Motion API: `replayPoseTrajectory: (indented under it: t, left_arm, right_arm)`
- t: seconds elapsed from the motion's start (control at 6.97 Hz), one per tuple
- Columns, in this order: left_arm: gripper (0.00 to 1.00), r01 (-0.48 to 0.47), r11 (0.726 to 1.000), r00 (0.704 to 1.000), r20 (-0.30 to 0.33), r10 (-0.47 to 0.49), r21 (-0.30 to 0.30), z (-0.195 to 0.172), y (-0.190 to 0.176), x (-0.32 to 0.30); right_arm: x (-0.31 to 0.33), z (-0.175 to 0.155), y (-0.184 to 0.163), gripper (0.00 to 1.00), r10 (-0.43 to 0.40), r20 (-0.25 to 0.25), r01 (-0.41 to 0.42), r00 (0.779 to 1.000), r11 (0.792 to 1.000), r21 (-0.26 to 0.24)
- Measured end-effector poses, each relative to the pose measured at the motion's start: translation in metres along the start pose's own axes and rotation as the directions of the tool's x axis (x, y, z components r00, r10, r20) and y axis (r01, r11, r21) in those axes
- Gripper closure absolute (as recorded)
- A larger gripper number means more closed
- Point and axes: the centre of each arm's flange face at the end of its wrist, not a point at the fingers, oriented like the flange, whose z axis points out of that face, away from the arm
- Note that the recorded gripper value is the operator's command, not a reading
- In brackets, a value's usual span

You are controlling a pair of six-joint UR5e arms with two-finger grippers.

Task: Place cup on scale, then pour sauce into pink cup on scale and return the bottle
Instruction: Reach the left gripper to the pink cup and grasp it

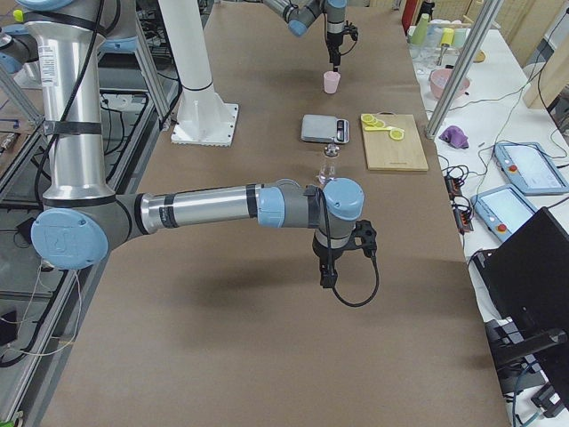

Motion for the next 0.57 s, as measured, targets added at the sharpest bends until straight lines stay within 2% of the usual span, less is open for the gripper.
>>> replayPoseTrajectory:
  t: [0.14, 0.57]
  left_arm:
    - [0.17, -0.007, 1.000, 1.000, -0.001, 0.007, -0.009, 0.004, 0.005, 0.003]
    - [0.56, -0.027, 0.999, 1.000, -0.001, 0.027, -0.031, 0.015, 0.018, 0.011]
  right_arm:
    - [0.000, 0.000, 0.000, 0.00, 0.000, -0.001, 0.000, 1.000, 1.000, 0.000]
    - [0.001, 0.001, 0.000, 0.00, 0.002, -0.002, -0.002, 1.000, 1.000, -0.003]
